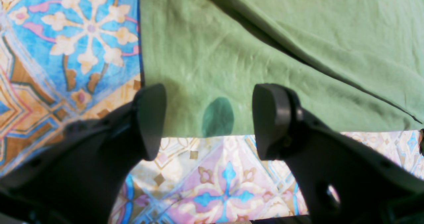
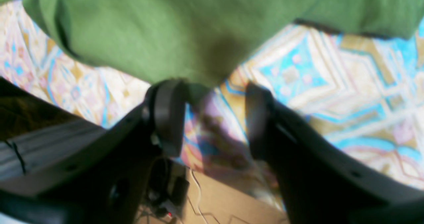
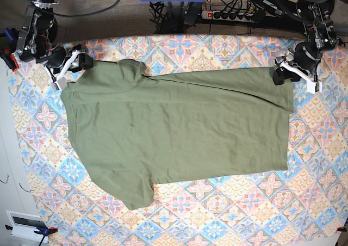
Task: Layout the t-shirt on the table in an organized manner, then fold the t-shirt properly
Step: 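Release the fold and regrasp the shirt collar area with the right gripper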
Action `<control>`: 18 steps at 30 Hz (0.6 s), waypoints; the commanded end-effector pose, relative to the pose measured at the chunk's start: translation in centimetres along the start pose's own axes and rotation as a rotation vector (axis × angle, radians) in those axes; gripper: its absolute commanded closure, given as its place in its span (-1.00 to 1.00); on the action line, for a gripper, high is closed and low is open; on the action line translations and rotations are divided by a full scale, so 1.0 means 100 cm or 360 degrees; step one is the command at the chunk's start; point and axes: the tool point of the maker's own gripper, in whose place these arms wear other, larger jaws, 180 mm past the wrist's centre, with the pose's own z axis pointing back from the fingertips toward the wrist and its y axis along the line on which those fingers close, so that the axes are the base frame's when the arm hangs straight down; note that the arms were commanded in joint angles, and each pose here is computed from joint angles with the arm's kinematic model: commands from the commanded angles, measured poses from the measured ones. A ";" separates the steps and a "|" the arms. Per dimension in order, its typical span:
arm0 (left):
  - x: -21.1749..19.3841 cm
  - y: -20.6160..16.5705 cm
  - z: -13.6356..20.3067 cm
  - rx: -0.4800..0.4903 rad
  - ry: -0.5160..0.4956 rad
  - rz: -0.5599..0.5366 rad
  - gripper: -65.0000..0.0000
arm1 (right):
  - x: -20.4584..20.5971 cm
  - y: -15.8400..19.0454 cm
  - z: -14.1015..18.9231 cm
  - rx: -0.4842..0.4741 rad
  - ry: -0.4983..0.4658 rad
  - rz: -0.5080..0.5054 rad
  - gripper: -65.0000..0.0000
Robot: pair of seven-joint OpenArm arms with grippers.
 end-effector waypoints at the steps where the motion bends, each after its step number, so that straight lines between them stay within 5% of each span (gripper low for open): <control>1: 0.013 -0.001 0.004 -0.0009 -0.0056 -0.0036 -0.25 | 0.003 0.001 0.002 -0.0003 0.0002 0.0022 0.11; 15: 0.013 -0.001 0.003 -0.0010 -0.0059 -0.0034 -0.25 | 0.026 0.022 -0.014 0.0087 -0.0031 0.0118 0.12; 18: 0.014 0.000 0.004 -0.0007 -0.0062 -0.0032 -0.25 | 0.027 0.021 -0.012 0.0081 -0.0036 0.0117 0.28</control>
